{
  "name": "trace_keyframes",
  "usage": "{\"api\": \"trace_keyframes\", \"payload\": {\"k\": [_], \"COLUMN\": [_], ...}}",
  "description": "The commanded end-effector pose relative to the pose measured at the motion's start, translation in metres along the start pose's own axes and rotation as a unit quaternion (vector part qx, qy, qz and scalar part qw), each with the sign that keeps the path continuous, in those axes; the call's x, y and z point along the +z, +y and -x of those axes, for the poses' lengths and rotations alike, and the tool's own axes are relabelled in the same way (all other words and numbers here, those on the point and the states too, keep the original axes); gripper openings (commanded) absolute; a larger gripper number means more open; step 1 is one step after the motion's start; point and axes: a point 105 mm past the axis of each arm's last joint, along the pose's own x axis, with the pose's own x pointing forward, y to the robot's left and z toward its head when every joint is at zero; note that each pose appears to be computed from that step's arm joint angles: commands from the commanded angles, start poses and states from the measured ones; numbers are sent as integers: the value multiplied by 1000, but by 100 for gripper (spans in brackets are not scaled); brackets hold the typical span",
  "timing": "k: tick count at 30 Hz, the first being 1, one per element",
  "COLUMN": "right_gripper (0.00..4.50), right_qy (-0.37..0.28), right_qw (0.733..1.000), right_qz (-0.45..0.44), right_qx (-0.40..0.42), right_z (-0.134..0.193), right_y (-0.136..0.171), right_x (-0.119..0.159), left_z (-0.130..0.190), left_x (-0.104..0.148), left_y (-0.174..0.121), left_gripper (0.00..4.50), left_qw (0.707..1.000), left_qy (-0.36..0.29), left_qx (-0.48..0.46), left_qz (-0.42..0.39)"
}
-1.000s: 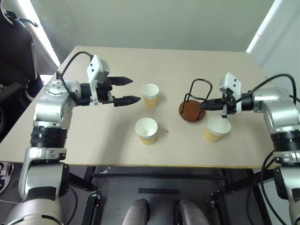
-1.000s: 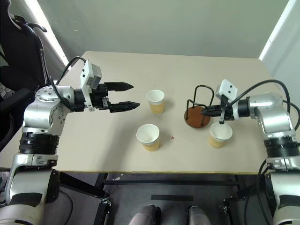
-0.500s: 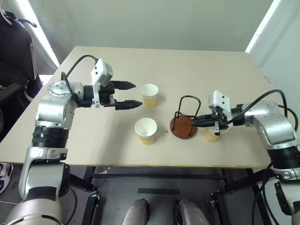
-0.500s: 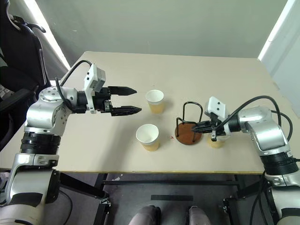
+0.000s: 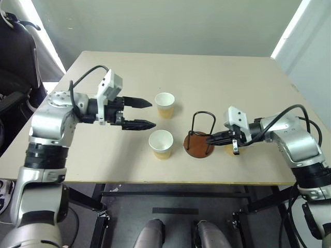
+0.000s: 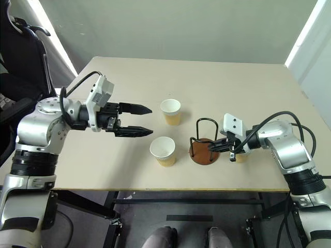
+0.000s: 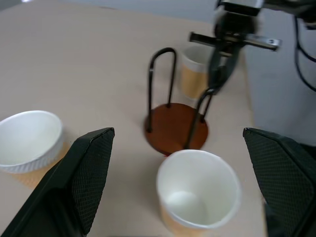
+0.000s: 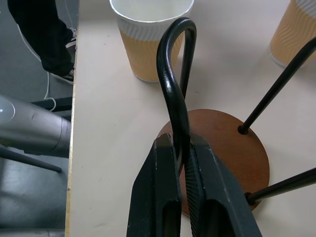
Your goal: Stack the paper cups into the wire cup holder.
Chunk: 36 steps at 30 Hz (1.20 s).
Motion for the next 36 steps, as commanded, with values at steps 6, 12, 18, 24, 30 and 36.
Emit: {"api": "trace_keyframes", "payload": {"k": [6, 12, 18, 24, 30, 36], "right_gripper": [3, 3, 27, 206, 315, 315], "right_qy": [0, 20, 29, 25, 23, 16], "right_qw": [1000, 999, 999, 999, 999, 999], "right_qz": [29, 38, 37, 41, 43, 42], "right_qx": [-2, -2, -8, -16, -19, -24], "right_z": [2, 3, 6, 7, 11, 31], "right_y": [-5, -11, -19, -22, -21, -22], "right_x": [5, -3, -6, -3, 0, 12], "left_z": [6, 5, 5, 5, 4, 0], "left_x": [5, 4, 2, 1, 1, -4], "left_y": [-15, -15, -16, -15, -15, -17], "left_gripper": [450, 450, 450, 450, 450, 450], "left_qw": [998, 998, 998, 998, 998, 997], "left_qy": [41, 43, 43, 43, 42, 53], "left_qx": [-44, -44, -43, -42, -42, -49], "left_qz": [-23, -24, -21, -20, -21, -29]}}
